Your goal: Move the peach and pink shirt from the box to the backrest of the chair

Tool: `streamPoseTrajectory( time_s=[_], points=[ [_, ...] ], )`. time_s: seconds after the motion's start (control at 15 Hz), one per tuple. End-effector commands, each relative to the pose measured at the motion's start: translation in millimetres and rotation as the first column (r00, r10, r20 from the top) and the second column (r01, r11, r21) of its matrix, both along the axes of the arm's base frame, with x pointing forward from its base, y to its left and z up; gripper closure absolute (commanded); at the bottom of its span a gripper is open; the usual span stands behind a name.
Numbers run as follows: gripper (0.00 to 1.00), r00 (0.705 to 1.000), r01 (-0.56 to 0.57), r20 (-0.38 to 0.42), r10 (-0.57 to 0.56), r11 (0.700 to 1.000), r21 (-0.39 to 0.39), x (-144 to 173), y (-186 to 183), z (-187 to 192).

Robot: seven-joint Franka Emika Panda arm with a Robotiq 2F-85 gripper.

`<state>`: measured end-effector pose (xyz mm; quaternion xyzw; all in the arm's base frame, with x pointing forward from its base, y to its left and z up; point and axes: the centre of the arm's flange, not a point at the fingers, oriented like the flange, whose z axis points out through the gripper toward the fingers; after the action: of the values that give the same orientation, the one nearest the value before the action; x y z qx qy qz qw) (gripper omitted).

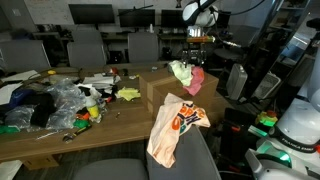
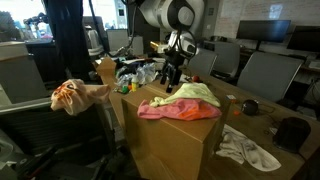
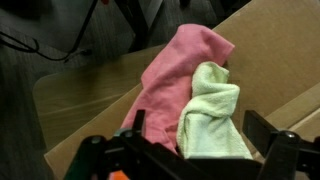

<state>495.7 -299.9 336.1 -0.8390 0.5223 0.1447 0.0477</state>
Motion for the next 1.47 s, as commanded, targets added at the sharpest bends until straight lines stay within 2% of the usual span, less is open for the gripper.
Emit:
streamPoseTrajectory(
  time_s=[0.0,0.4,0.73,1.07,1.27,1.4],
  points=[
    [0.0,0.993,0.113,-0.039,-0.113,0.994,-0.007,-21.3,-11.7,-8.6],
    [0.0,0.975,0.215,-0.06,-0.215,0.977,-0.015,-39.4,-31.4,-27.4],
    [0.0,0.973,0.232,-0.013,-0.232,0.972,0.041,-46.8,-36.8,-42.6],
    [0.0,0.962,0.273,-0.001,-0.274,0.959,0.075,-56.4,-43.8,-55.9],
    [0.0,0.956,0.293,-0.023,-0.293,0.956,0.029,-64.2,-52.0,-54.4],
    [0.0,0.954,0.296,-0.031,-0.297,0.955,-0.03,-66.3,-57.2,-48.8]
  ],
)
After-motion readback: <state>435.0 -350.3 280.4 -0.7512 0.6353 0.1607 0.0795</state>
